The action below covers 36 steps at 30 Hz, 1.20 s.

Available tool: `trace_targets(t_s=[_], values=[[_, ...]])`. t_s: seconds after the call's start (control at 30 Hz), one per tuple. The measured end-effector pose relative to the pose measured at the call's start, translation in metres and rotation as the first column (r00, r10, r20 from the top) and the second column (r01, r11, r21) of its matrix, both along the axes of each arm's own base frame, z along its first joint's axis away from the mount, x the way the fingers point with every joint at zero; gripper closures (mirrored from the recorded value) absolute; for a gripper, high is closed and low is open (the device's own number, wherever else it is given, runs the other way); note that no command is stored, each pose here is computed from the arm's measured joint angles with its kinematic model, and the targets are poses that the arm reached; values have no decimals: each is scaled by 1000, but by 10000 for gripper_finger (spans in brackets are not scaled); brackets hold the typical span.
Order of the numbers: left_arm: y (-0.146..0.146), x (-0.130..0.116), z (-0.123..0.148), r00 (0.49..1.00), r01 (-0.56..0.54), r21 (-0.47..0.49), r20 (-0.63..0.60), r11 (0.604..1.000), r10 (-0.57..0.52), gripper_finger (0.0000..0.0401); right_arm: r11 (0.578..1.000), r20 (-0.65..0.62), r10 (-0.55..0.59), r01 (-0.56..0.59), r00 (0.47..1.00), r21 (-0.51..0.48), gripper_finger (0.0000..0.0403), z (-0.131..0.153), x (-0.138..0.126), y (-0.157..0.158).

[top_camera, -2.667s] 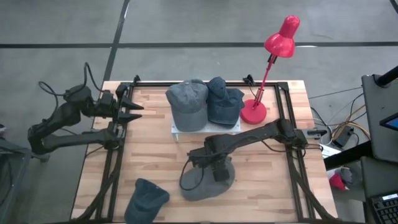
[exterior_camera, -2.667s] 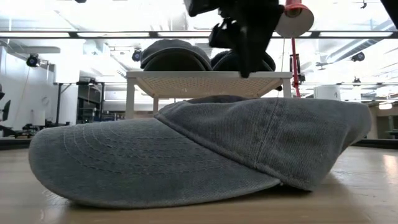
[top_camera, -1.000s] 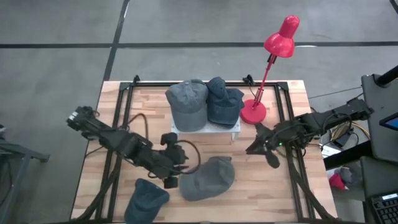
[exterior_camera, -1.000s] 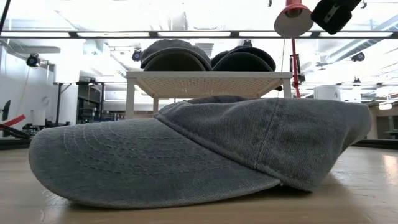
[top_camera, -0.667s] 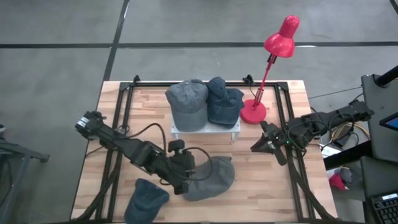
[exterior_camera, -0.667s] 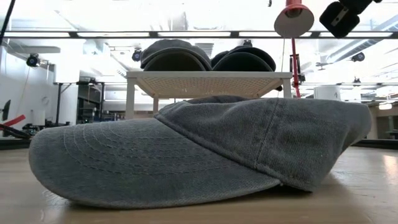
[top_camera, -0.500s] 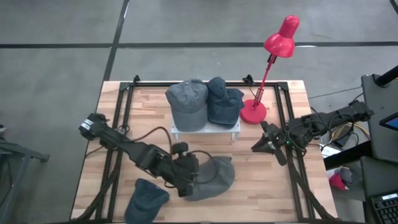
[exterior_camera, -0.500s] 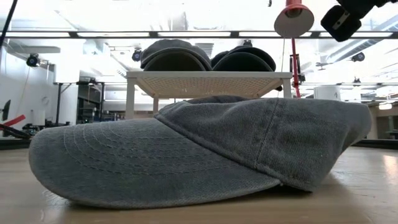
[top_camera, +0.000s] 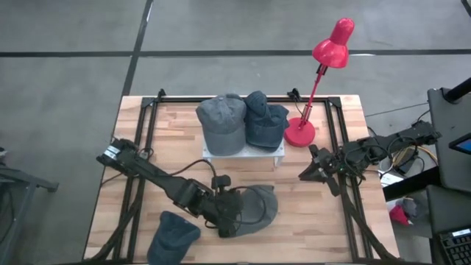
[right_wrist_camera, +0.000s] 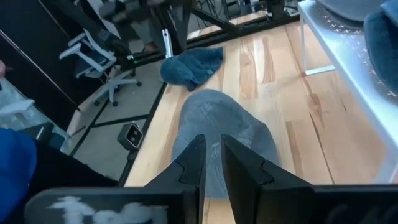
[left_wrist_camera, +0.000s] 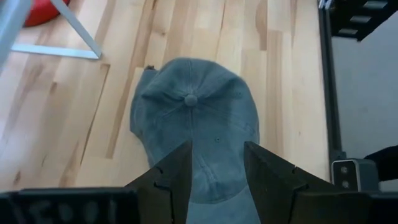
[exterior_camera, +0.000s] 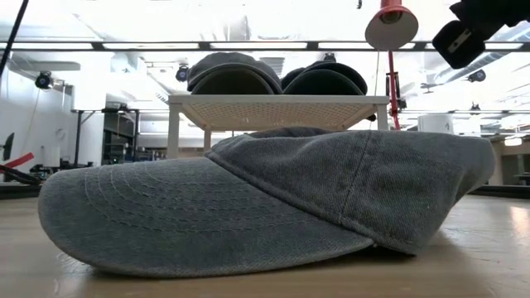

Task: Pick & Place hat
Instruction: Stack the gray cap on the gray caps on the shelf

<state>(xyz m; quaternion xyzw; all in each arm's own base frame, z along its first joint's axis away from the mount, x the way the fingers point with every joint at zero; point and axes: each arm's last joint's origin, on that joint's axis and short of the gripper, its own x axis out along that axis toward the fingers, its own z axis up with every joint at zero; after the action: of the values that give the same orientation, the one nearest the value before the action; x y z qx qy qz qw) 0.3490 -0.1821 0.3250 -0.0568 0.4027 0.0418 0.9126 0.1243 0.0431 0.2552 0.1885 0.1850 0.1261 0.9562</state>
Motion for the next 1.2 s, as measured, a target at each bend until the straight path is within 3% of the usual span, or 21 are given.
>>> trace_targets(t_s=[0.37,0.7,1.2], values=[[5,14,-20,999,-35,21,-40,999,35,256,1000,20,-6,6,1000,26,355,-4,-5,-2],[17,14,-43,978,-188,-68,-109,980,180,256,999,14,-10,9,1000,34,355,-5,-5,-2],[29,20,-59,956,-282,-153,-126,947,265,255,999,14,-8,8,1000,31,355,-5,-5,-2]])
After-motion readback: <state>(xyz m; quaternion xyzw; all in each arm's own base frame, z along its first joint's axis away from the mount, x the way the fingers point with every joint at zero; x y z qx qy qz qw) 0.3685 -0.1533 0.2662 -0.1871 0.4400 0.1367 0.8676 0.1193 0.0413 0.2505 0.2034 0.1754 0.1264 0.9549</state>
